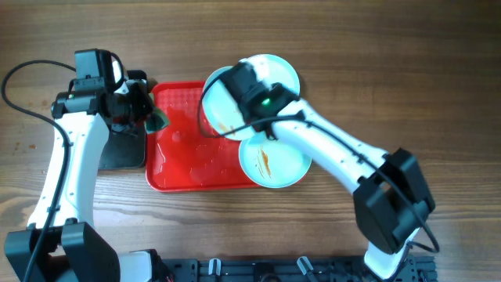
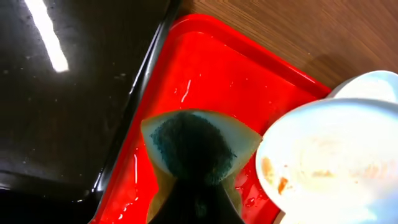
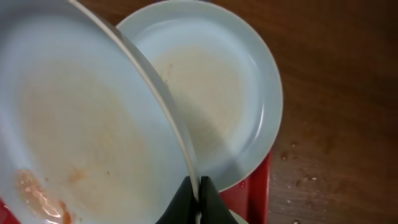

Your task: Clean dirty plates on tray and stack at the side

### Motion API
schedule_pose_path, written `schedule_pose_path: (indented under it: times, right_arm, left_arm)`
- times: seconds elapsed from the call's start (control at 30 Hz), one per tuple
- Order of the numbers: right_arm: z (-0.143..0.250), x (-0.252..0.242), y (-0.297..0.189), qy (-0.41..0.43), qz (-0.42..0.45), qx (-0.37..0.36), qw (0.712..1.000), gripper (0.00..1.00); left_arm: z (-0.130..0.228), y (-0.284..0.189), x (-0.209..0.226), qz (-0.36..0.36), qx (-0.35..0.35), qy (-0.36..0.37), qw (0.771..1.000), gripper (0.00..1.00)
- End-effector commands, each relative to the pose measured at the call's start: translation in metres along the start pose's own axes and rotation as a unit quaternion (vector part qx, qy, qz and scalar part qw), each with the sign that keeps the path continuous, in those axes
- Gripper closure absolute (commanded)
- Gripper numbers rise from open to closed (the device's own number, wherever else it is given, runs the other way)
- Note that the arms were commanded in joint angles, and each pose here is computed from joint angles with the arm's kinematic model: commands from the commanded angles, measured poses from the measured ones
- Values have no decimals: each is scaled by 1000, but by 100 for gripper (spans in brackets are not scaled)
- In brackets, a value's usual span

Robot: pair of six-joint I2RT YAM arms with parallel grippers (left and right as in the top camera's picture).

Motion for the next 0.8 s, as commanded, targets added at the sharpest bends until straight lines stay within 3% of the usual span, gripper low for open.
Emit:
schedule_pose_path:
  times: [0.0,0.27,0.43,0.63,0.7,0.77]
  right_arm:
    - [-21,-7,-37,-29,96,-102,990,96]
    - [-44,8,-97,-1,193,-264,945,96]
    - [-40,19,-98,-3,167,-260,951,96]
    - [11,61,-62,37,-13,-100,994,96]
    - [36,84,-48,73,-116,17,990,96]
    - [47,91,-38,87,-149,68,983,96]
  left_arm:
    - [-8,-7,3,-11,-18,6,1000,96]
    - [-8,-7,3,-12,-18,6,1000,96]
    - [-8,-7,3,-12,-17,6,1000,96]
    - [-3,-7,5,-14,-8,4,1000,96]
    - [-3,-7,4,-14,-8,4,1000,96]
    - [-3,-6,5,-14,-8,2,1000,96]
Point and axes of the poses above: each gripper's point midway between its finger pads, its own y axis out along the fingers, its own x axis along the line the jaws close on, z = x × y, the point moved 2 cm from there along -y, back along the fingers, and after that the axes turned 9 degrees about y, right-handed, at the moved point
